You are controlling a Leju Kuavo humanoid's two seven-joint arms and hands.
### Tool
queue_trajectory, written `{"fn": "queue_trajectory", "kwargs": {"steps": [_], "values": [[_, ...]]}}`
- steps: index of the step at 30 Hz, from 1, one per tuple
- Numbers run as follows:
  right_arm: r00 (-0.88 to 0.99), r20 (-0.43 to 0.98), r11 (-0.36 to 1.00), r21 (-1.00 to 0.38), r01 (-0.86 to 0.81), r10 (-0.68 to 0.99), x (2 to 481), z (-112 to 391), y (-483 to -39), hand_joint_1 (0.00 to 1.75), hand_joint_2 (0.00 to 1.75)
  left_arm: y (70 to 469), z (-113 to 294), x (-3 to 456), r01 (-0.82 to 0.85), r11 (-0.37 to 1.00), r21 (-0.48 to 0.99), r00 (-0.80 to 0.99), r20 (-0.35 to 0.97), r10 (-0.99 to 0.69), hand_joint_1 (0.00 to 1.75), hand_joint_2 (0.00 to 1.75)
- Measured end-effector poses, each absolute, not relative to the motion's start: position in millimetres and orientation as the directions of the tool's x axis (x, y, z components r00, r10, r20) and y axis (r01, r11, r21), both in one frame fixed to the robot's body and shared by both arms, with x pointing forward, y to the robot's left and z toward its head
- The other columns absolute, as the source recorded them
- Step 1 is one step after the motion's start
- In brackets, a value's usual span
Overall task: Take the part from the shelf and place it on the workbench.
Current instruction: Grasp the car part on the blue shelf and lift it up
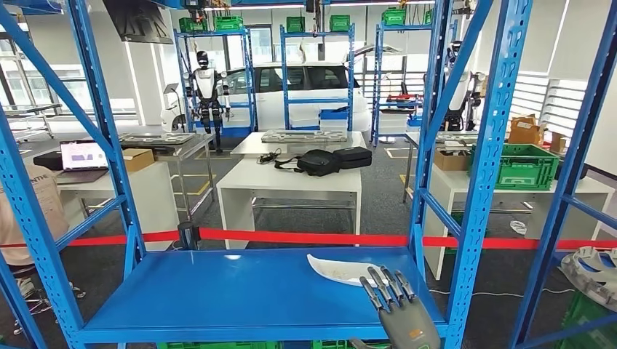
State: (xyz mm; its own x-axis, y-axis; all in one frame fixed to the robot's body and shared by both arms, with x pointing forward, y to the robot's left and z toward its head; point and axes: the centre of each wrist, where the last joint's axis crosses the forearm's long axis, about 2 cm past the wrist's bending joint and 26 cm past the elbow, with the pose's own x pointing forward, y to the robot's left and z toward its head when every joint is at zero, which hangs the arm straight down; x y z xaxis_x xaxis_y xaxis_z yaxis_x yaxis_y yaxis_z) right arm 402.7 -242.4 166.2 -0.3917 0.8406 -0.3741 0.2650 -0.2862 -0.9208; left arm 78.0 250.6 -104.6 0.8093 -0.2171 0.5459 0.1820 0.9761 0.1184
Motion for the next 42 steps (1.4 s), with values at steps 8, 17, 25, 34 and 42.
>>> {"fn": "queue_trajectory", "kwargs": {"steps": [8, 17, 25, 34, 42], "values": [[-0.397, -0.371, -0.289, -0.923, 0.252, 0.84, 403.8, 164.4, -244.1, 0.0, 0.0, 250.9, -104.8, 77.1, 0.184, 0.976, 0.117, 0.812, 0.542, -0.218, 0.0, 0.0], [-0.397, -0.363, -0.288, -0.928, 0.236, 0.843, 405.8, 162.0, -246.9, 0.0, 0.0, 251.0, -104.9, 76.5, 0.183, 0.976, 0.117, 0.815, 0.538, -0.217, 0.0, 0.0], [-0.391, -0.363, -0.291, -0.928, 0.231, 0.846, 406.9, 161.3, -247.9, 0.0, 0.0, 251.1, -104.6, 77.9, 0.183, 0.976, 0.118, 0.814, 0.539, -0.217, 0.0, 0.0], [-0.391, -0.361, -0.29, -0.929, 0.229, 0.847, 405.6, 159.7, -245.0, 0.0, 0.0, 251.9, -105.0, 76.4, 0.181, 0.976, 0.121, 0.815, 0.537, -0.218, 0.0, 0.0], [-0.392, -0.365, -0.289, -0.926, 0.241, 0.844, 407.6, 163.4, -241.6, 0.0, 0.0, 252.4, -105.2, 75.3, 0.167, 0.978, 0.126, 0.815, 0.54, -0.209, 0.0, 0.0]]}}
